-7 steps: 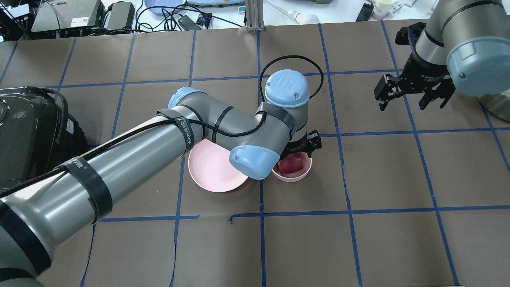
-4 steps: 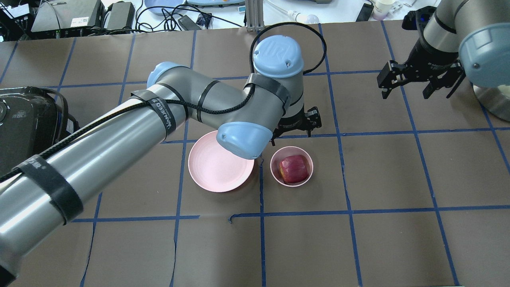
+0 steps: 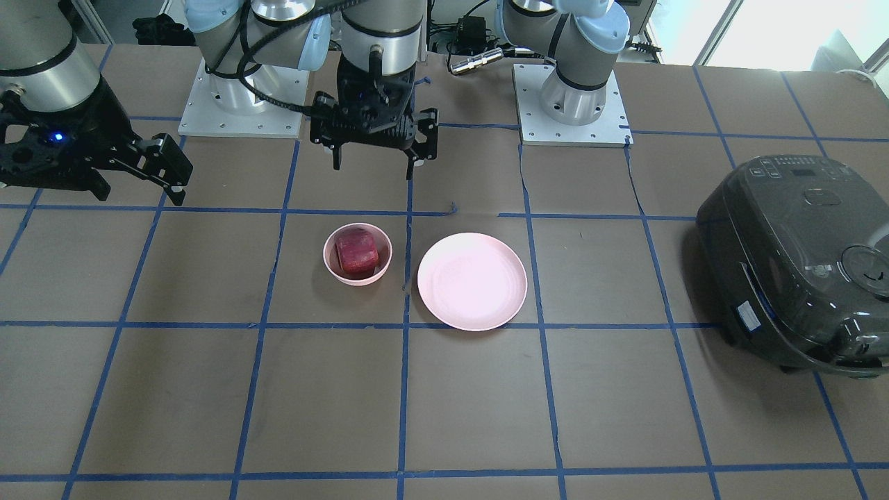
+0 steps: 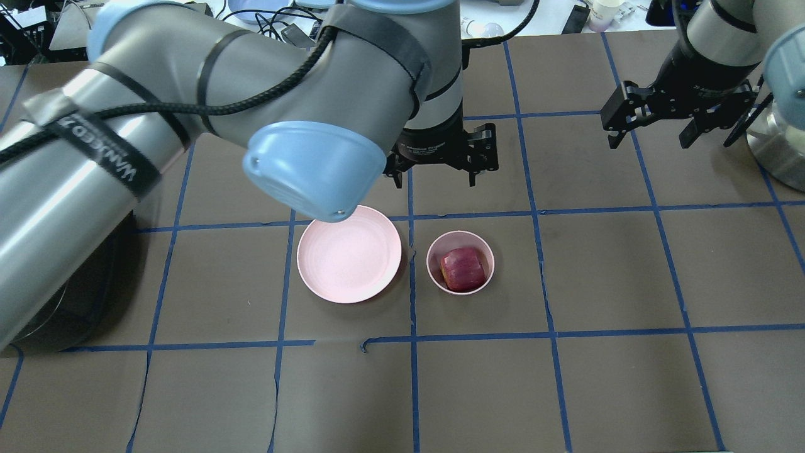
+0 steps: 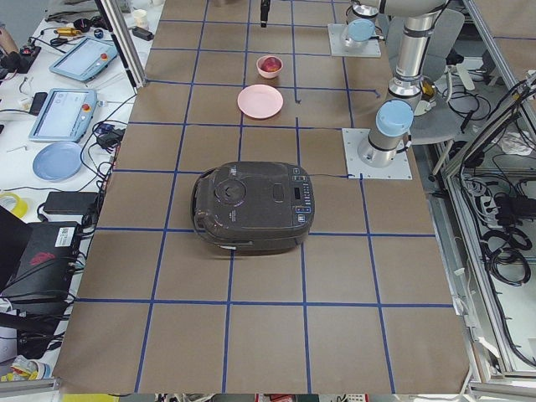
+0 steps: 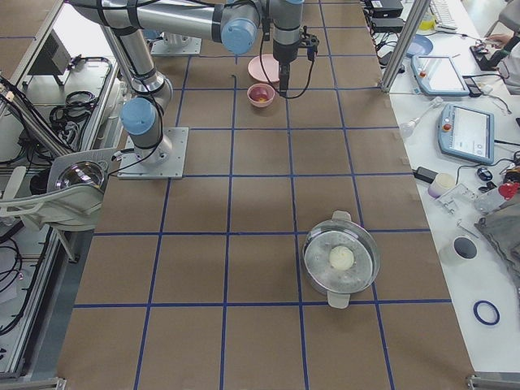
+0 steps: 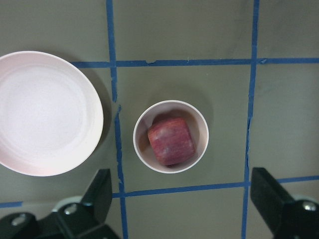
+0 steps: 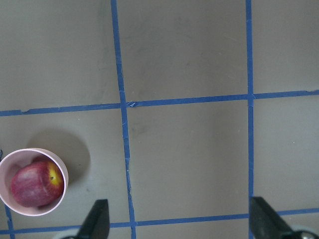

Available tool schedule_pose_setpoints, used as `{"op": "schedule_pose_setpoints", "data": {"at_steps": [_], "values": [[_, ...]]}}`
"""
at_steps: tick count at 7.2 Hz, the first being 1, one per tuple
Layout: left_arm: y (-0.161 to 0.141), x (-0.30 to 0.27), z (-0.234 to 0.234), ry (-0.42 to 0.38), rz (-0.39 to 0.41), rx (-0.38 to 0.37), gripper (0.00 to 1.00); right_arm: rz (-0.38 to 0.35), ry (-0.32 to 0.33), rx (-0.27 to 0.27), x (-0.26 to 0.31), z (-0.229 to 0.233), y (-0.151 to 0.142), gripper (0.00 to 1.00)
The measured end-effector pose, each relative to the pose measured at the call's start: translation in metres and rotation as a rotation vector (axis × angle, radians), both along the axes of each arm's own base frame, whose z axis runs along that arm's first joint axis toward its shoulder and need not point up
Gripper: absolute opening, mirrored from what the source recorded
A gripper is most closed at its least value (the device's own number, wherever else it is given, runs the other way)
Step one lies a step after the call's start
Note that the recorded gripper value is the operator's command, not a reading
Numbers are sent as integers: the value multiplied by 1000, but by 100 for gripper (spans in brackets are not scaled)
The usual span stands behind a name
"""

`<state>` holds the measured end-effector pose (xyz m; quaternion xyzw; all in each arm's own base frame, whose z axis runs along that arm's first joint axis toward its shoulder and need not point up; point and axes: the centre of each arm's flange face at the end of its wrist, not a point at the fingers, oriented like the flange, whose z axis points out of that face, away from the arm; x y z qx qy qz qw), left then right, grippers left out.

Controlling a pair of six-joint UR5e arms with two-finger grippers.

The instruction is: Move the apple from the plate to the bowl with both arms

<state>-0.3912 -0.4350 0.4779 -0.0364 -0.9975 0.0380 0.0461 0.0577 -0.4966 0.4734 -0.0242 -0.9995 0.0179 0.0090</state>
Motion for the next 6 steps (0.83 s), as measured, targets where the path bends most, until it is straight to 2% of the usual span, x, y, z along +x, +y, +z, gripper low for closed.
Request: {"op": "schedule_pose_setpoints", "data": {"at_steps": [2,4,6], "values": [[18,31,29,-11,-28,-5,100,33,2,-9,18,17,9,100],[-6,96,50,-18,-39,-37,100,56,-1,19,29,17,15,100],[-32,178,64,-41,-69,-47,100,78,3,25,39,17,18,100]]}}
